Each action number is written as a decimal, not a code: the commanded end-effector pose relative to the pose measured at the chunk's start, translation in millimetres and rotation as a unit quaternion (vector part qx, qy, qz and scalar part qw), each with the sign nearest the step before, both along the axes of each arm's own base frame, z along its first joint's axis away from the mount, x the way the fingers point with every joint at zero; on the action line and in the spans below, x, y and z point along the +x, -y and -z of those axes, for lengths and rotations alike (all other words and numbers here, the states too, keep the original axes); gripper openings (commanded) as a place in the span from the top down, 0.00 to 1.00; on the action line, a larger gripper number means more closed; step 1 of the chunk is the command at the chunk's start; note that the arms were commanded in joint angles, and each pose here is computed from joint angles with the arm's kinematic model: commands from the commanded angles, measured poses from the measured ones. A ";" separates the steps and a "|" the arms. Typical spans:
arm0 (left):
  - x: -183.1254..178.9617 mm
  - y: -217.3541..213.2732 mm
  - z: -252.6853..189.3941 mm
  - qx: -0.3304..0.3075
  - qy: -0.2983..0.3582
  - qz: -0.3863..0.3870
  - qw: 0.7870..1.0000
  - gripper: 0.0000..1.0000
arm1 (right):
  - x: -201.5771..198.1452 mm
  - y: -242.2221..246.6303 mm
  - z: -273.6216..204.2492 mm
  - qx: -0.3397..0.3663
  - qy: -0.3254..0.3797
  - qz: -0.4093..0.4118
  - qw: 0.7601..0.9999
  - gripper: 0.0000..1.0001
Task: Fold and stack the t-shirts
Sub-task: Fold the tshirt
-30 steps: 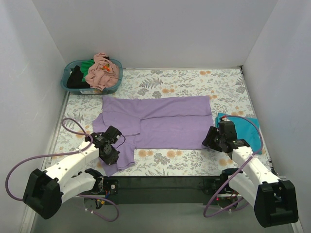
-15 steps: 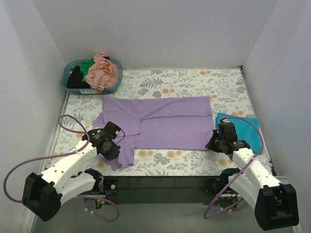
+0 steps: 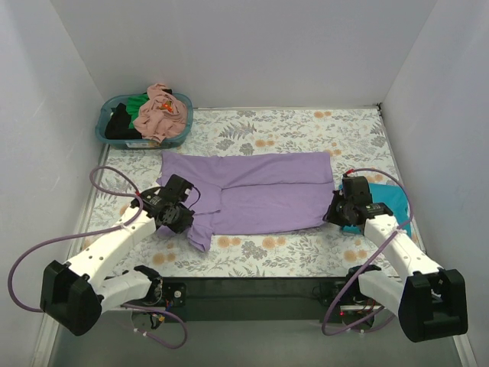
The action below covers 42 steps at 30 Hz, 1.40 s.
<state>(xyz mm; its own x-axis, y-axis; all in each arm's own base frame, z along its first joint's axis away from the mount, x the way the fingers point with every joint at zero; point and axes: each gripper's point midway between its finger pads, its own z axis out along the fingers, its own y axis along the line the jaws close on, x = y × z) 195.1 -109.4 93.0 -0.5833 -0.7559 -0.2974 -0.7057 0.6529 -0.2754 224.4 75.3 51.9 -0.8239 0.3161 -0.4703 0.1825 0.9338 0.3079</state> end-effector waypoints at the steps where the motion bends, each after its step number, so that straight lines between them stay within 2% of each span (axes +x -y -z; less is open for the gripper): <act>1: 34.3 -1.2 -22.8 -0.005 0.053 -0.034 0.998 1.00 | 20.8 0.2 -20.0 -0.010 0.022 -0.005 1.000 0.99; 8: 76.3 -8.7 -33.0 -0.023 0.075 -0.040 0.996 1.00 | 46.4 -2.6 -26.3 -0.019 0.012 -0.010 1.000 0.99; 19: 137.5 -26.2 -52.1 -0.014 0.119 -0.062 0.991 1.00 | 82.0 1.6 -30.3 -0.042 0.005 -0.004 0.999 0.99; 26: 165.1 -28.4 -65.1 -0.010 0.167 -0.043 0.985 1.00 | 103.4 5.7 -33.7 -0.049 0.006 0.000 0.999 0.99; 42: 212.1 -38.6 -43.9 0.020 0.169 -0.061 0.984 1.00 | 141.4 4.2 -21.5 -0.055 -0.014 -0.002 0.998 0.99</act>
